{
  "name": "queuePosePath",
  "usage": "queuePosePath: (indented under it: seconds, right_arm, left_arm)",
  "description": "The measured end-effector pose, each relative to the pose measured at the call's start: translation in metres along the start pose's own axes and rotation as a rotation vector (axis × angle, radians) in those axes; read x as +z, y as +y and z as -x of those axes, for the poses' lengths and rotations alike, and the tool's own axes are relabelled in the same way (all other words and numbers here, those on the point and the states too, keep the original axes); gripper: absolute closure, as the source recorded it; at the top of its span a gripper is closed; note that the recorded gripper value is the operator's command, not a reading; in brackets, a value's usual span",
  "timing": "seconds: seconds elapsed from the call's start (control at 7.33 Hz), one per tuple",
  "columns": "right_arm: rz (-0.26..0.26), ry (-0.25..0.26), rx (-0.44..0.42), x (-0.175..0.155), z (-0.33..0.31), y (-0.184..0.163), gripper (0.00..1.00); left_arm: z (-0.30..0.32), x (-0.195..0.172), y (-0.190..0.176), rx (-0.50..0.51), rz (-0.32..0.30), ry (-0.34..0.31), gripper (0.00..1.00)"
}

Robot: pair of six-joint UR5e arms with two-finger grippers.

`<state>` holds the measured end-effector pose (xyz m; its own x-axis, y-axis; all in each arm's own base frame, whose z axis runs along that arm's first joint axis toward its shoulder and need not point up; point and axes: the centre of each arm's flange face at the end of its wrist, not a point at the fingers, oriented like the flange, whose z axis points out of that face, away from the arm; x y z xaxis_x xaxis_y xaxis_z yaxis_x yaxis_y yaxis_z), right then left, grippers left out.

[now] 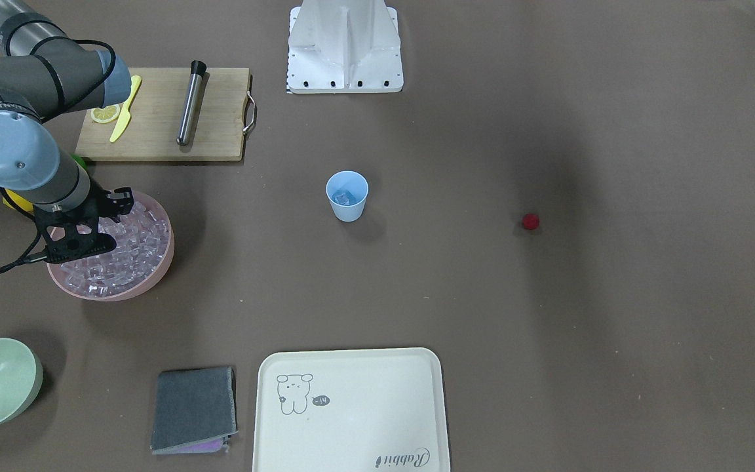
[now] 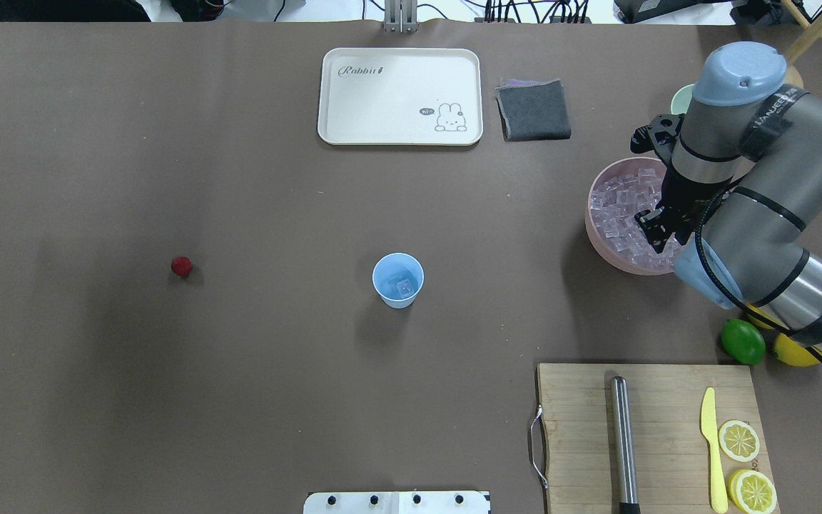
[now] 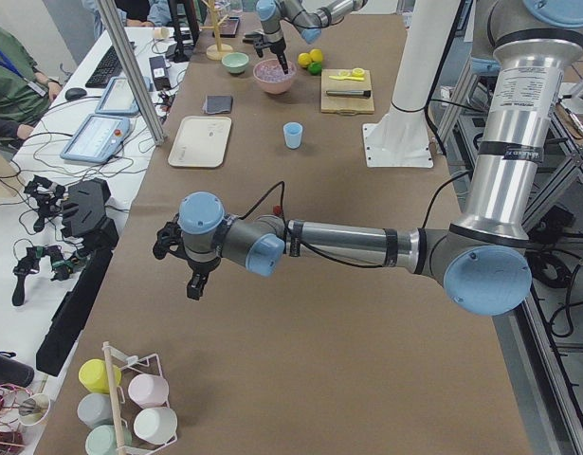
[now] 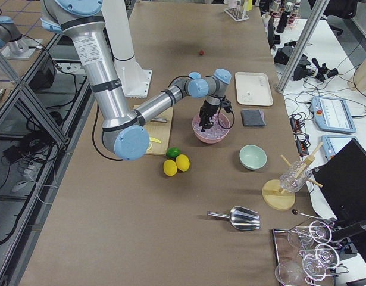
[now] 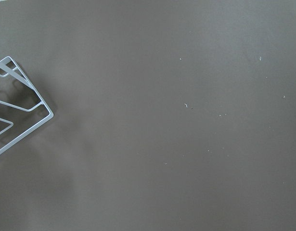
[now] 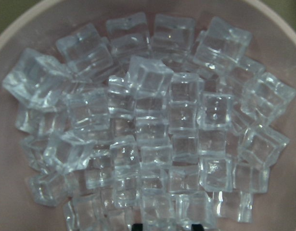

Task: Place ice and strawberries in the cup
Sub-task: 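Lower the right gripper into the bowl and grasp an ice cube, then lift the ice cube and carry it over the blue cup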

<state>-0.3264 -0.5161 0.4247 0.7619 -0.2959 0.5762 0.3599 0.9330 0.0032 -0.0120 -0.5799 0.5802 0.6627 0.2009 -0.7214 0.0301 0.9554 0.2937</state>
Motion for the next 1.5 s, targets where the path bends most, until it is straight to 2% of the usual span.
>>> queuePosePath:
  seconds: [0.14, 0.55, 0.82, 1.09, 1.23, 1.5]
  right_arm:
    - [0.0, 0.0, 0.001, 0.0, 0.0, -0.001, 1.0]
    - [-0.004, -0.001, 0.005, -0.003, -0.003, -0.002, 1.0]
    - [-0.033, -0.007, 0.011, -0.02, -0.007, -0.007, 1.0]
    - [-0.1, -0.035, 0.033, -0.06, 0.004, -0.017, 1.0]
    - [-0.141, -0.06, 0.072, -0.084, 0.019, -0.02, 1.0]
    - [-0.222, -0.143, 0.163, -0.119, 0.068, -0.02, 1.0]
  left_arm:
    - [0.0, 0.0, 0.0, -0.001, 0.0, 0.0, 0.02]
    - [0.0, 0.0, -0.002, 0.0, 0.0, 0.0, 0.02]
    - [-0.002, -0.001, -0.004, 0.001, -0.001, 0.0, 0.02]
    - [-0.003, -0.002, -0.005, 0.003, -0.003, 0.001, 0.02]
    - [-0.003, -0.002, -0.005, 0.003, -0.004, 0.001, 0.02]
    - [-0.004, -0.003, -0.005, 0.004, -0.004, 0.001, 0.02]
